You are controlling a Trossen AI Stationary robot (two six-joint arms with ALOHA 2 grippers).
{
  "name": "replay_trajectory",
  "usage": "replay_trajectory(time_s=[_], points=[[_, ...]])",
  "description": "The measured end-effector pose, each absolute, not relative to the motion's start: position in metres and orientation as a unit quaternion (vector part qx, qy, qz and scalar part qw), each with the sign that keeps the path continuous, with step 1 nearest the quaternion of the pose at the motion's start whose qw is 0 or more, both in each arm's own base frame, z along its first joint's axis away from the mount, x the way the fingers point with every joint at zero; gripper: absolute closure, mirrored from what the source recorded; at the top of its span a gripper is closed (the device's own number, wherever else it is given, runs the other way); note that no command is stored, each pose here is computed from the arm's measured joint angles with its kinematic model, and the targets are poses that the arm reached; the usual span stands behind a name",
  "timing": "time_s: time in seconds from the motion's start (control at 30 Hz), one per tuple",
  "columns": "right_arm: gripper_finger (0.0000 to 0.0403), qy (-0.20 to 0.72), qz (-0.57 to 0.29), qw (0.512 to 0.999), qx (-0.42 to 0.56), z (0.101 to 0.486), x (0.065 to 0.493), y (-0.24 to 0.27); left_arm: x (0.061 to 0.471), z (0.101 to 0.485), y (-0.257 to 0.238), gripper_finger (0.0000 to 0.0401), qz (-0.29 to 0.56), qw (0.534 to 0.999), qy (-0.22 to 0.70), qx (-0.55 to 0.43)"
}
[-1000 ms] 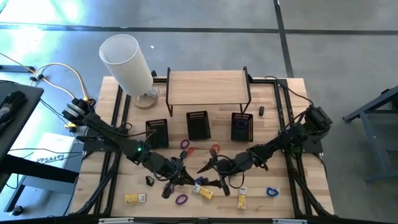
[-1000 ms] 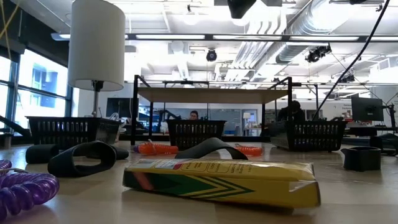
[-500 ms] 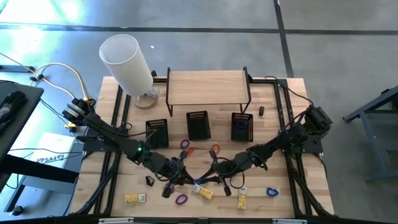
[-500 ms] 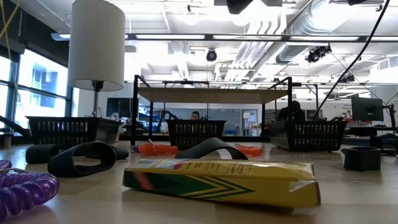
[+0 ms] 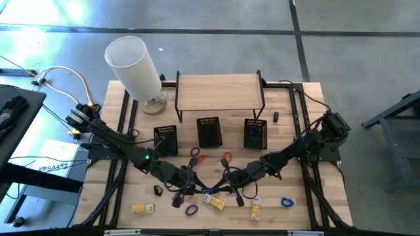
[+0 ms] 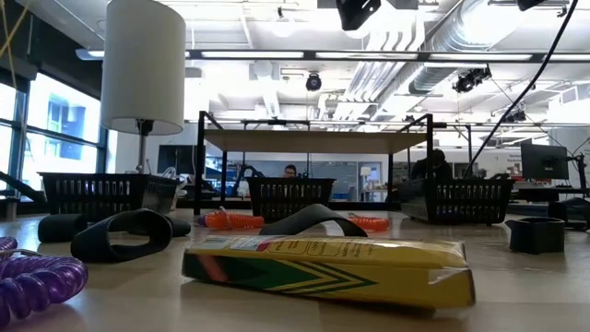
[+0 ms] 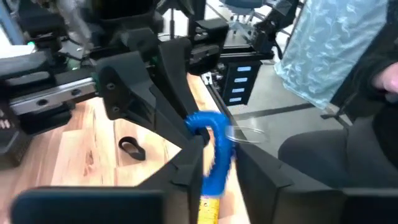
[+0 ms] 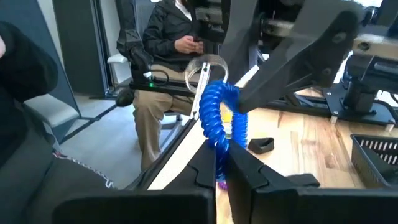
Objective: Pick & Place Office Desk Supplies
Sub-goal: Put the blue spring keychain into the right black bin
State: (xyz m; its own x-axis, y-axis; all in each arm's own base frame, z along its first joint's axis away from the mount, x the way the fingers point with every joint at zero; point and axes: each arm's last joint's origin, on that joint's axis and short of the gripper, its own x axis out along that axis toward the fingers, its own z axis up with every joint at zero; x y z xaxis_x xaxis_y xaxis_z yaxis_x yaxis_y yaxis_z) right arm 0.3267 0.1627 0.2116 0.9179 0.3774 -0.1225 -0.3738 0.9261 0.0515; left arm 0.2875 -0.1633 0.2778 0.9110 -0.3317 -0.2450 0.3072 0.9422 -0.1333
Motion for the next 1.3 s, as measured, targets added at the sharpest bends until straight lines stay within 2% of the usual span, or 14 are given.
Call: replay_trajectory(time_s=[0.17, 0.3, 0.5, 0.83, 1.3], points=[[0.0398, 0.093, 0.189, 0.977, 0.023, 0.207, 0.326, 0.162, 0.289, 0.278, -0.161, 0.0259, -0.142, 0.977, 0.136, -0.081], [0.0398, 0.163, 0.157, 0.973, 0.049, 0.194, 0.324, 0.16, 0.289, 0.278, -0.16, 0.0244, -0.14, 0.977, 0.136, -0.082], [0.0398, 0.257, 0.028, 0.963, 0.075, 0.179, 0.315, 0.15, 0.288, 0.275, -0.16, 0.0242, -0.138, 0.976, 0.15, -0.077], [0.0398, 0.306, -0.161, 0.931, 0.121, 0.204, 0.277, 0.125, 0.284, 0.264, -0.159, 0.0242, -0.127, 0.967, 0.21, -0.072], [0.0398, 0.365, -0.408, 0.823, 0.15, 0.196, 0.231, 0.084, 0.282, 0.261, -0.161, 0.0242, -0.161, 0.955, 0.234, -0.081]])
